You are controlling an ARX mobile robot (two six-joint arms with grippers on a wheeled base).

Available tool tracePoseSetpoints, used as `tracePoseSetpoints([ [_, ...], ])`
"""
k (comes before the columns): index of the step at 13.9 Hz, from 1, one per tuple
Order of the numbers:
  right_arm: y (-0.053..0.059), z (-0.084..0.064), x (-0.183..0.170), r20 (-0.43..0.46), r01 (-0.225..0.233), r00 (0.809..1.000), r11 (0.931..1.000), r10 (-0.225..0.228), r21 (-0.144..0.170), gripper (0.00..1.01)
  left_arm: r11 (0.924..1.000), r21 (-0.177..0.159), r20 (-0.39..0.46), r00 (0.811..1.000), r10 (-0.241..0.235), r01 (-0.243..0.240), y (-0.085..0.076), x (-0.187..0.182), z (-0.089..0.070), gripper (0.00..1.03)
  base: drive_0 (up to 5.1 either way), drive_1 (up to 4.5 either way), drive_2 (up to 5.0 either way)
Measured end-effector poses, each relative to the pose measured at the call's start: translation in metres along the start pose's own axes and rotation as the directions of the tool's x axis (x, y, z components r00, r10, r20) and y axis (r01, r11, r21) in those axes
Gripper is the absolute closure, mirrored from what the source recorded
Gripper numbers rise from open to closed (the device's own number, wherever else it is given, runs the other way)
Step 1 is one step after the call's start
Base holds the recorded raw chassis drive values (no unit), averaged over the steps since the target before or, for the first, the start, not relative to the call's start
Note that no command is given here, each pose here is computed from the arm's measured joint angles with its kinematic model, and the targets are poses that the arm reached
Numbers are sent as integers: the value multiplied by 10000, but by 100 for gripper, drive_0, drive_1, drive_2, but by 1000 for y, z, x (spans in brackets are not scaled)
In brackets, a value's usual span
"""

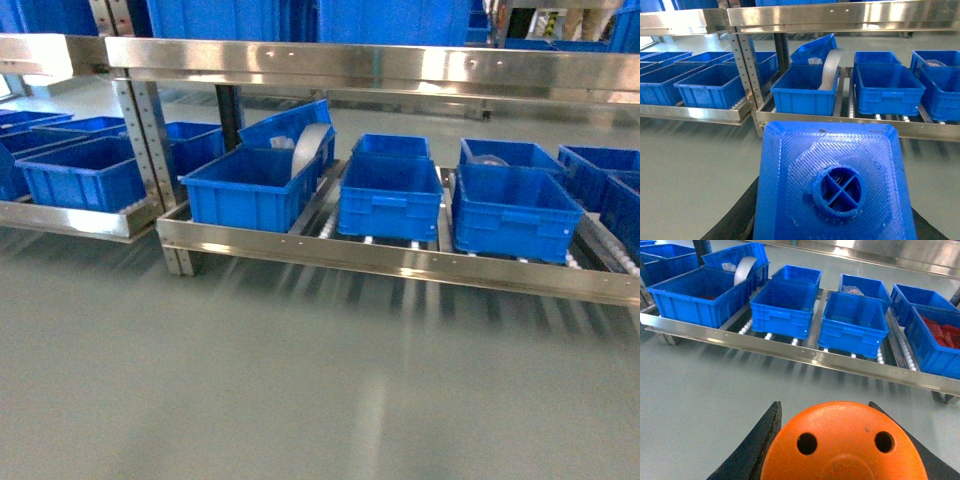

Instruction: Sort blue parts and orange caps into right shelf containers

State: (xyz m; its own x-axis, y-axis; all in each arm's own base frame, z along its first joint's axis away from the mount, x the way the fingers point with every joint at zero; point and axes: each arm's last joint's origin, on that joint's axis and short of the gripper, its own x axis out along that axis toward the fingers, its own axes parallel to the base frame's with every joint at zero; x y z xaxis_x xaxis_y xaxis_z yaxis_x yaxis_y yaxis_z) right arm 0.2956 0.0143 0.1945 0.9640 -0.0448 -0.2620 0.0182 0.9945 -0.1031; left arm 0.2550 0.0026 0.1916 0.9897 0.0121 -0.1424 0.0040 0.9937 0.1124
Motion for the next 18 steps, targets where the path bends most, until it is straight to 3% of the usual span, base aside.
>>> tracePoseSetpoints([
  [14, 0, 0, 0, 9, 31, 10000, 10000, -31, 0, 58, 10000, 0, -7, 10000, -8, 8, 0, 0, 0, 59, -169, -169, -169],
  [18, 0, 0, 0, 9, 35, 10000, 10000, -35, 1, 58, 10000, 6, -1, 10000, -27, 27, 0, 0, 0, 59, 0, 0, 0],
])
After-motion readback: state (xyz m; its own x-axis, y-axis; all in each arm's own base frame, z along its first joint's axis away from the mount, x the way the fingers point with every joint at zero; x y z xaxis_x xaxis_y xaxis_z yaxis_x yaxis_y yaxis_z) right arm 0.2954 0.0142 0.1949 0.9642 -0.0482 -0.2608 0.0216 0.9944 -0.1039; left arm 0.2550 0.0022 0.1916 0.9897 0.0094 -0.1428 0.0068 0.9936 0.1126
